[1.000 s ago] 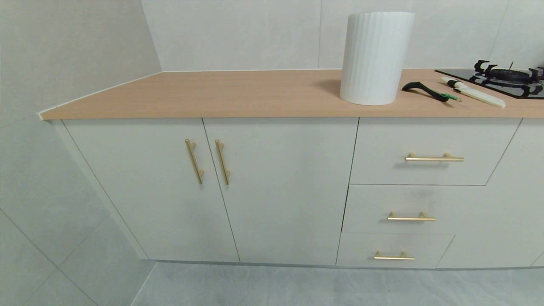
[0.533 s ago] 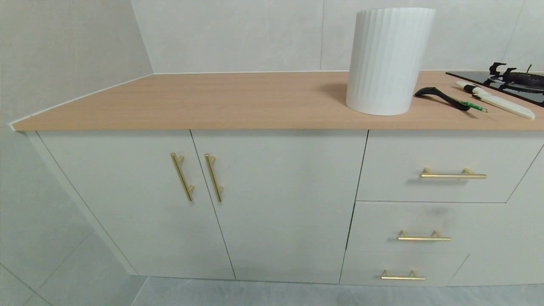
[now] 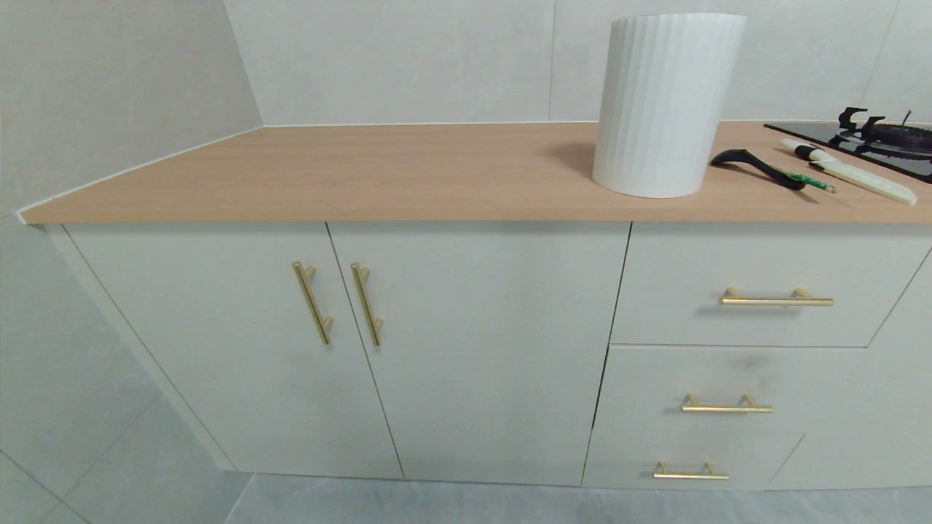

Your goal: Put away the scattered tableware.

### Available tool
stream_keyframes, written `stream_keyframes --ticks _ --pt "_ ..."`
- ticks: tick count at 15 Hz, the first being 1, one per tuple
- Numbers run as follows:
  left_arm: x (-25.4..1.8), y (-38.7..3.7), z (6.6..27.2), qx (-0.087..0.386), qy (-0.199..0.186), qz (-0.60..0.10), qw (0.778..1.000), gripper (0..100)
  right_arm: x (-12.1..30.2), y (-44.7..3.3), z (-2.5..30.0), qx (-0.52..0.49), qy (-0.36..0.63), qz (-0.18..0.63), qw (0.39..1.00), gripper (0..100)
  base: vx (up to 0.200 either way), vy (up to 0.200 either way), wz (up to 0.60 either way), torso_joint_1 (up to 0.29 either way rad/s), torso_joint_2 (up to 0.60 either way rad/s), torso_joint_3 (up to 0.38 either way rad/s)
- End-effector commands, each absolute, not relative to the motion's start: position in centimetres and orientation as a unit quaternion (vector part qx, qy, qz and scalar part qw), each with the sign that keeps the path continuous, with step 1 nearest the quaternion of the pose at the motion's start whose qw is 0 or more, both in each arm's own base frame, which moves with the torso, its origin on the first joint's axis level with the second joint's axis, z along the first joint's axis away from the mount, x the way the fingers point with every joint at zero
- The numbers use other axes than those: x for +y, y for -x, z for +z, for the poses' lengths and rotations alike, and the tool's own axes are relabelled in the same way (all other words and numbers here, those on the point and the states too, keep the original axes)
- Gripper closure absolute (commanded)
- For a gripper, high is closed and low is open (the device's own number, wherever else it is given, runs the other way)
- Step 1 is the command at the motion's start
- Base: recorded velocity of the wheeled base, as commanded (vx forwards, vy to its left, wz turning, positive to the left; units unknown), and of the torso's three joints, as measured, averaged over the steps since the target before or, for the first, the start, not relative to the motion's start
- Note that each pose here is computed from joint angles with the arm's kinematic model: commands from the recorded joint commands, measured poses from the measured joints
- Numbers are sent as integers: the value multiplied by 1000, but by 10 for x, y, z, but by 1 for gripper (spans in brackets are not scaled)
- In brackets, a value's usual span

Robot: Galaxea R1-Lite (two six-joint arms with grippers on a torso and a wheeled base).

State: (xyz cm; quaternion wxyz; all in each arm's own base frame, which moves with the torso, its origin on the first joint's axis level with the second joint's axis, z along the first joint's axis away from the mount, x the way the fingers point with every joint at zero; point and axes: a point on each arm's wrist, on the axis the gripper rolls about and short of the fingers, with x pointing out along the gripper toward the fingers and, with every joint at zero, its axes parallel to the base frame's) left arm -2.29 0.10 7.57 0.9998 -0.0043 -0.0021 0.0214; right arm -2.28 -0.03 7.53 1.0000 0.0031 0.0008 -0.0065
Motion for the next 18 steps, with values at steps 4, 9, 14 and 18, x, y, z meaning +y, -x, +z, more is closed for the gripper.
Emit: stream_keyframes --ticks 4,9,14,18 --pt "1 23 76 -2 5 21 1000 0 0 23 75 2 -3 -6 1000 0 0 0 0 0 0 0" --pt "1 23 76 -2 3 21 1000 0 0 23 75 1 -4 -6 1000 0 0 0 -240 2 0 0" --pt "1 23 76 -2 4 21 1000 0 0 23 75 1 -4 -6 1000 0 0 0 -120 0 0 0" --pt "1 23 76 -2 5 21 1000 0 0 23 75 1 -4 -5 1000 0 0 0 0 0 0 0"
